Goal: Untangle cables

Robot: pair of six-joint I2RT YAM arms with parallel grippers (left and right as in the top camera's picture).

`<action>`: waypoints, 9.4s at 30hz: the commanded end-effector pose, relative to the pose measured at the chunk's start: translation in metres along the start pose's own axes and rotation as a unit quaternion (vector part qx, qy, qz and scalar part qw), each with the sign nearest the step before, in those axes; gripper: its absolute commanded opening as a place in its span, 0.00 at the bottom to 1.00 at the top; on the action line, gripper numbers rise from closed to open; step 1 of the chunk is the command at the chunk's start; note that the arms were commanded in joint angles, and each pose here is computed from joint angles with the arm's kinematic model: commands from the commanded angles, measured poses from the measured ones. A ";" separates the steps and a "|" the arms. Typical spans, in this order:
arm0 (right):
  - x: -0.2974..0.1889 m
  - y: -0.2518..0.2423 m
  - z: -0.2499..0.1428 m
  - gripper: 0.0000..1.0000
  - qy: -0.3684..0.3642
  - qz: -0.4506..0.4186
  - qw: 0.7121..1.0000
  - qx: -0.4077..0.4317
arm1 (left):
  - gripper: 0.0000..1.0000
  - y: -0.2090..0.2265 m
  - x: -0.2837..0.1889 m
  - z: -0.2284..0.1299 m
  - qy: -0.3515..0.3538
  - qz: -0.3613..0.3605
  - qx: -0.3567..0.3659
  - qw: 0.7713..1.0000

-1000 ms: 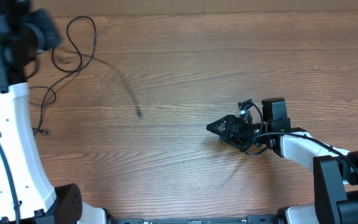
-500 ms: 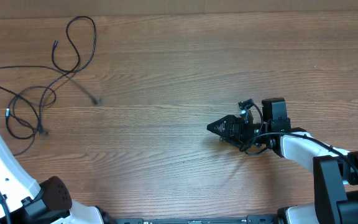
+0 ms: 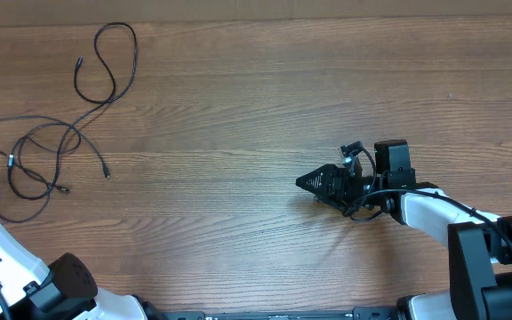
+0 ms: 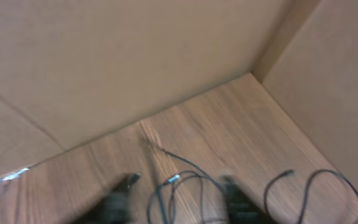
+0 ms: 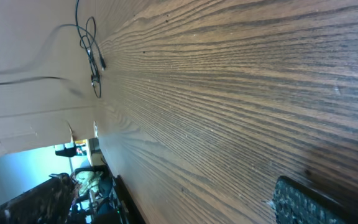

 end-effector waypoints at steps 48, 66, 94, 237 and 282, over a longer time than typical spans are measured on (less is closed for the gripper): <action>-0.109 -0.006 0.058 1.00 0.061 -0.396 0.916 0.027 | 1.00 -0.074 -0.117 -0.279 0.419 -0.180 0.371 0.809; -0.141 0.029 0.026 1.00 -0.053 -0.377 0.924 -0.046 | 1.00 0.006 -0.149 -0.291 0.291 -0.280 0.329 0.854; -0.186 0.085 -0.009 1.00 -0.201 -0.335 0.912 -0.126 | 0.99 0.064 -0.181 -0.291 0.201 -0.346 0.284 0.871; -0.206 0.017 0.004 1.00 -0.546 -0.331 0.725 -0.256 | 1.00 0.028 -0.128 -0.407 0.007 -0.618 0.161 0.769; -0.206 0.017 0.004 1.00 -0.546 -0.331 0.725 -0.256 | 1.00 0.028 -0.128 -0.407 0.007 -0.618 0.161 0.770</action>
Point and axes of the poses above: each gripper's point midway between its finger pads, its own x axis out along the fingers, its own y axis along the line the jaws close on, z = x × y, the point moved 1 cm from there along -x, back along the fingers, and after that the axes turned 11 degrees about -x, right-handed, at the moved point
